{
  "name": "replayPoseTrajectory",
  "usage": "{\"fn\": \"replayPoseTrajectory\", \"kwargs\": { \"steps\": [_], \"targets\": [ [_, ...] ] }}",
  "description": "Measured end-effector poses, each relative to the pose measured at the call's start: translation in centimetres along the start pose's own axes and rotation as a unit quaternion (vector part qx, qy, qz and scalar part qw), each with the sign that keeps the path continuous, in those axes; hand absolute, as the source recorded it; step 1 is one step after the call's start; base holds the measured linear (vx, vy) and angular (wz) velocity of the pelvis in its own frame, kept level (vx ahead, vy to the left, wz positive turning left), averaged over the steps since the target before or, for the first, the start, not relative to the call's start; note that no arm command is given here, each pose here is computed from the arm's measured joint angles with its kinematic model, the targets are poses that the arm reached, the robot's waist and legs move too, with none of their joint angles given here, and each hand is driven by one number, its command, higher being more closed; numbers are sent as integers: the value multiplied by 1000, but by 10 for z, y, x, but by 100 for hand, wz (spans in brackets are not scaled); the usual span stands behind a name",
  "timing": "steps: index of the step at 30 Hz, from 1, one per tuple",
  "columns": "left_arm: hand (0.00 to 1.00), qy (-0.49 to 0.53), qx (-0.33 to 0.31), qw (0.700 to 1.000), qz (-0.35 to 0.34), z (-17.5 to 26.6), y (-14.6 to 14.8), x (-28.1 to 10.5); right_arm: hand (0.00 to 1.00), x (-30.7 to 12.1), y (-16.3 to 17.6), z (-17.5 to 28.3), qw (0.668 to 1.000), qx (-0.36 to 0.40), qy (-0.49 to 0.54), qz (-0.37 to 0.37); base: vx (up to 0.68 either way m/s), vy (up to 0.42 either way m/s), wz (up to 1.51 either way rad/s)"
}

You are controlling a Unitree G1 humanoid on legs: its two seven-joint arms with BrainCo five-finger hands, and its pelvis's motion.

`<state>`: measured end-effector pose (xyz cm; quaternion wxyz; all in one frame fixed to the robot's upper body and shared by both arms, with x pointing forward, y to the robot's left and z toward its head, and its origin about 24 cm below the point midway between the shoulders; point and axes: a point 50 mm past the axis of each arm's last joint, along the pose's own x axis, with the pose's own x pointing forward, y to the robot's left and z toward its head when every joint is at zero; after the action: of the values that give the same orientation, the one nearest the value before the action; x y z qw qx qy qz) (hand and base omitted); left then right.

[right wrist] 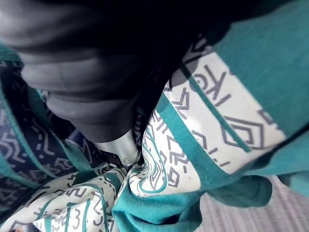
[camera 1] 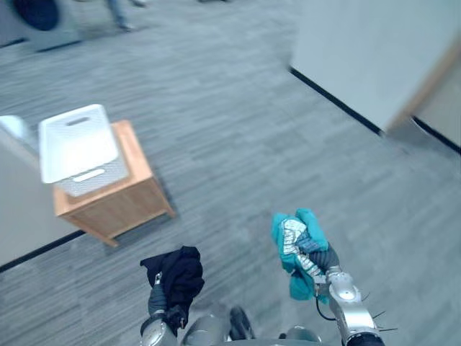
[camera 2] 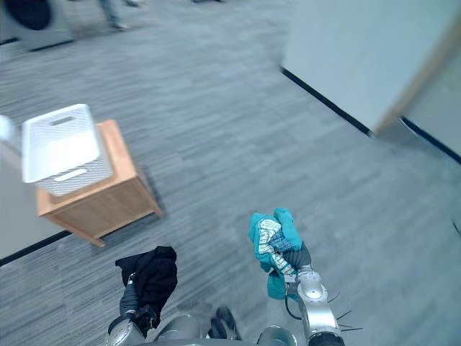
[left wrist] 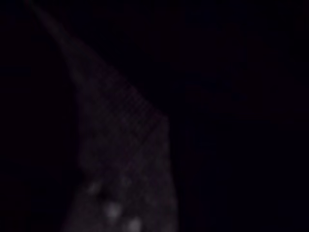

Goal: Tidy the bed and pick cloth on bed and put in laundry

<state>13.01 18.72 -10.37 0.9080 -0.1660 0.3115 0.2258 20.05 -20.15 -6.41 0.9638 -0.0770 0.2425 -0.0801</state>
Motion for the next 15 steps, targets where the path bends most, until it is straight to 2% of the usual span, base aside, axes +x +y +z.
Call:
{"fn": "replayPoseTrajectory", "kwargs": {
  "steps": [5, 9, 11, 15],
  "targets": [
    [100, -17, 45, 999, -18, 11, -12, 8, 100, -8, -6, 0, 999, 37, -10, -28, 481, -287, 192],
    [100, 9, 89, 996, 14, -5, 12, 1, 100, -17, -2, -14, 998, 47, 16, -29, 440, -458, 83],
    [100, 25, 63, 997, 44, -17, 23, -10, 100, -20, 1, -16, 999, 33, 18, -14, 604, -636, 56],
    [100, 35, 46, 997, 42, -24, 20, -17, 100, -18, -4, 3, 999, 32, -21, -18, 426, -410, -5]
  ]
}}
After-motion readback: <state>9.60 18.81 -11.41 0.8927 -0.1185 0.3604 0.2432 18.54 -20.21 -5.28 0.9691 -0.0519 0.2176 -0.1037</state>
